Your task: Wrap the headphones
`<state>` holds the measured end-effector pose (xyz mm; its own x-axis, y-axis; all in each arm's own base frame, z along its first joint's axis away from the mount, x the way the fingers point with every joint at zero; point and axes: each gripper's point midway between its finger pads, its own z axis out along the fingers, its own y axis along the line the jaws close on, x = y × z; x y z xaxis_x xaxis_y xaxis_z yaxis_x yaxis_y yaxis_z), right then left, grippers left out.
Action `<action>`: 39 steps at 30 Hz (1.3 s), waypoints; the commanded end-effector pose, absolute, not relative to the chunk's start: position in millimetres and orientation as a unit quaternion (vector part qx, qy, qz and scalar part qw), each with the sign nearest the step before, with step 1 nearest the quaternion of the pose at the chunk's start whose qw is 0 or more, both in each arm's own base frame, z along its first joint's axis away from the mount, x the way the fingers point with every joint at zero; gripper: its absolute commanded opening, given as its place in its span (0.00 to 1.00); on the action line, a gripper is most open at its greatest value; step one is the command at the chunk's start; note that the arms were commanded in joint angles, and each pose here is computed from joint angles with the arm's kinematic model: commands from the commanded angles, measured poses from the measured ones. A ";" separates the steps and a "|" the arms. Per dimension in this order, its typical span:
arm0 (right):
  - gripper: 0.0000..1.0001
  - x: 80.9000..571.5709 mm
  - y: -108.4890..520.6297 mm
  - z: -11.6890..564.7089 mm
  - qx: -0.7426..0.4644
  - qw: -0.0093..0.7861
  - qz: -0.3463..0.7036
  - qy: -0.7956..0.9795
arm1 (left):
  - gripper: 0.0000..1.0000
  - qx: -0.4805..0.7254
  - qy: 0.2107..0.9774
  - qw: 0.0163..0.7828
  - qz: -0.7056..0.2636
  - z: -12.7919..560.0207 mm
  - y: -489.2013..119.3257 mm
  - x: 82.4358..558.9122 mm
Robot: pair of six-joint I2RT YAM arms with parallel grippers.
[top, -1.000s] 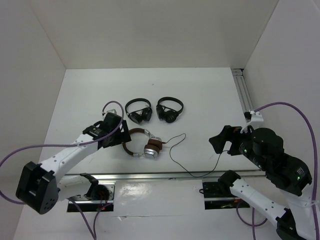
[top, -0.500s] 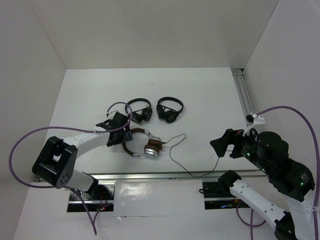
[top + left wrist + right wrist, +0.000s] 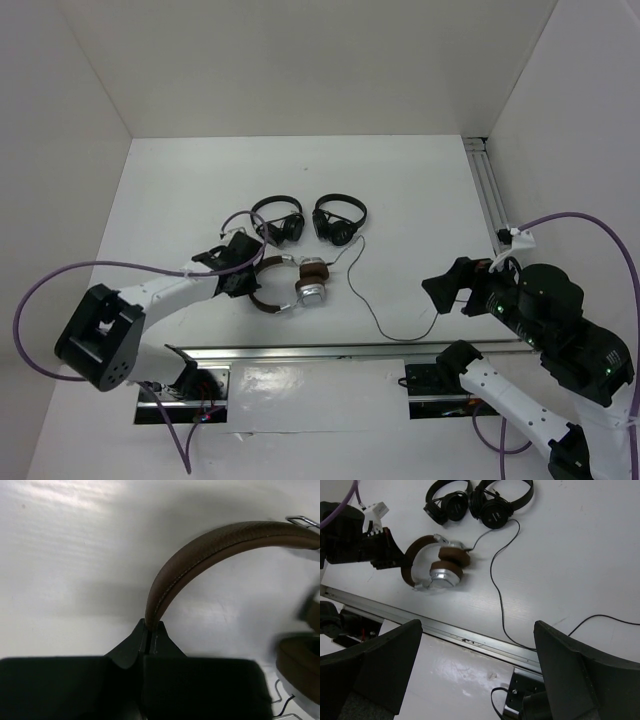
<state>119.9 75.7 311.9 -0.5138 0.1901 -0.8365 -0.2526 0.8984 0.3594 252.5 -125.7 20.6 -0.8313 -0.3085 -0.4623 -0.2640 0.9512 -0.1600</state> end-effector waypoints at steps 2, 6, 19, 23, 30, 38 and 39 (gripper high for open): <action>1.00 126.7 88.6 336.8 -0.030 0.519 0.258 0.815 | 0.00 -0.098 0.962 0.236 -0.093 58.9 -146.7 222.0; 1.00 135.4 99.3 341.3 -0.036 0.537 0.280 0.795 | 0.00 -0.054 0.948 0.263 -0.169 118.5 -168.9 213.5; 1.00 159.4 151.0 353.0 -0.127 0.618 0.369 0.683 | 0.00 -0.084 0.876 0.450 -0.153 325.9 -114.0 215.5; 0.98 175.8 164.9 342.6 -0.124 0.618 0.382 0.676 | 0.00 -0.082 0.858 0.482 -0.160 373.3 -109.5 217.3; 0.89 199.7 190.3 318.1 -0.139 0.608 0.399 0.673 | 0.00 -0.078 0.844 0.496 -0.189 400.1 -111.9 210.9; 0.65 204.0 205.6 303.5 -0.150 0.600 0.427 0.660 | 0.00 -0.076 0.847 0.491 -0.189 396.5 -113.6 211.0; 0.59 207.1 207.6 292.1 -0.149 0.592 0.424 0.668 | 0.00 -0.076 0.847 0.491 -0.190 396.5 -113.6 210.9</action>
<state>203.2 202.4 275.0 -0.3238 0.2468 -0.9134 -0.6608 0.6319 0.4050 208.5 -109.0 370.6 -0.5714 -0.2611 -0.7780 0.0198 0.9434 -0.3311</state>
